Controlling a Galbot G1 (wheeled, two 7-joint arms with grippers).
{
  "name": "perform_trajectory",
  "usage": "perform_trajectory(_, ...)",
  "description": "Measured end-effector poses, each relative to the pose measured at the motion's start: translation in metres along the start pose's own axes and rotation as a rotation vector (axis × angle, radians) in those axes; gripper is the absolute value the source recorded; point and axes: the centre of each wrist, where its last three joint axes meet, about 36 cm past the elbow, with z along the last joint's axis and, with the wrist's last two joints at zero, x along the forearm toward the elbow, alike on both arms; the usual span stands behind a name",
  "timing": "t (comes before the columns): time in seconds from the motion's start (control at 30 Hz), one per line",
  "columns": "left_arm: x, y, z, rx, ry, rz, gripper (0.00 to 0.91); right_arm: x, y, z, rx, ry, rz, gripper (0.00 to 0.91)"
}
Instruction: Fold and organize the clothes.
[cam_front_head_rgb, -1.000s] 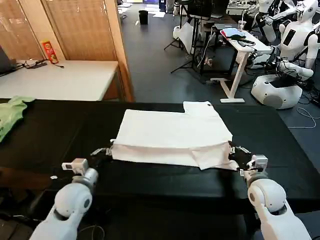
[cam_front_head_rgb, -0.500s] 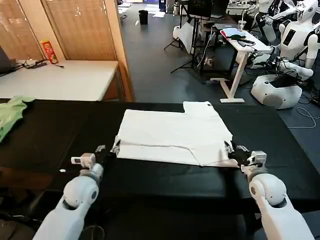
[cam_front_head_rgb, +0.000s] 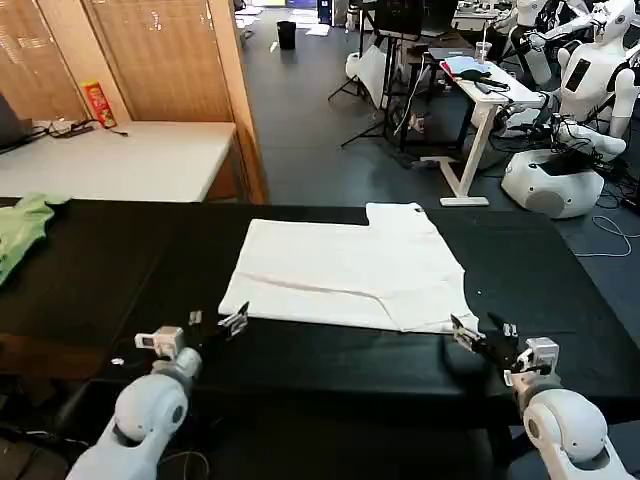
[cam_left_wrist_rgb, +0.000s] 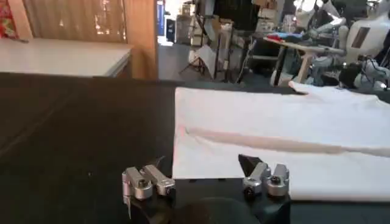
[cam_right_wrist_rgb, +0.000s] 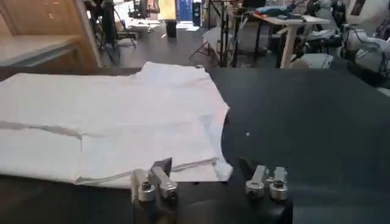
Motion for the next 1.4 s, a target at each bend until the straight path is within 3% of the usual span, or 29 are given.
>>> perform_trajectory(0.03, 0.000, 0.000, 0.001, 0.000, 0.002, -0.001, 0.497, 0.000, 0.000, 0.001, -0.002, 0.002, 0.001, 0.390)
perform_trajectory(0.07, 0.001, 0.000, 0.001, 0.001, 0.004, -0.002, 0.244, 0.000, 0.000, 0.002, -0.003, 0.005, 0.001, 0.273)
perform_trajectory(0.1, 0.000, 0.001, 0.002, 0.002, 0.006, -0.004, 0.107, 0.000, 0.000, 0.003, -0.005, 0.007, 0.002, 0.127)
perform_trajectory(0.17, 0.000, 0.002, 0.004, 0.006, 0.012, -0.005, 0.020, 0.001, 0.001, 0.005, -0.007, 0.009, 0.001, 0.078)
perform_trajectory(0.3, 0.003, 0.001, 0.005, 0.013, 0.018, 0.002, 0.000, 0.008, 0.003, 0.004, -0.004, 0.009, 0.004, 0.000)
perform_trajectory(0.73, 0.037, -0.001, 0.000, -0.039, 0.011, -0.029, 0.000, 0.039, 0.008, 0.011, 0.006, 0.050, 0.021, 0.000)
perform_trajectory(0.77, 0.037, 0.000, -0.001, -0.043, 0.004, -0.034, 0.741, 0.039, 0.008, 0.011, 0.006, 0.050, 0.021, 0.000)
perform_trajectory(0.8, 0.036, 0.002, -0.003, -0.045, -0.002, -0.034, 0.878, 0.039, 0.008, 0.011, 0.006, 0.051, 0.021, 0.000)
perform_trajectory(1.03, 0.016, 0.013, -0.014, -0.055, -0.040, -0.020, 0.878, 0.041, 0.009, 0.012, 0.004, 0.054, 0.019, 0.000)
perform_trajectory(1.23, 0.001, 0.015, -0.009, -0.038, -0.027, -0.008, 0.878, 0.041, 0.010, 0.010, 0.005, 0.051, 0.020, 0.000)
perform_trajectory(1.27, -0.002, 0.015, -0.008, -0.035, -0.024, -0.005, 0.751, 0.041, 0.010, 0.010, 0.005, 0.050, 0.020, 0.000)
perform_trajectory(1.3, -0.004, 0.013, -0.007, -0.031, -0.022, -0.002, 0.468, 0.041, 0.010, 0.010, 0.005, 0.050, 0.020, 0.000)
perform_trajectory(1.33, -0.006, 0.012, -0.006, -0.027, -0.020, 0.001, 0.244, 0.041, 0.009, 0.010, 0.005, 0.050, 0.021, 0.000)
perform_trajectory(1.4, -0.011, 0.012, -0.005, -0.019, -0.016, 0.002, 0.000, 0.041, 0.009, 0.010, 0.005, 0.050, 0.023, 0.000)
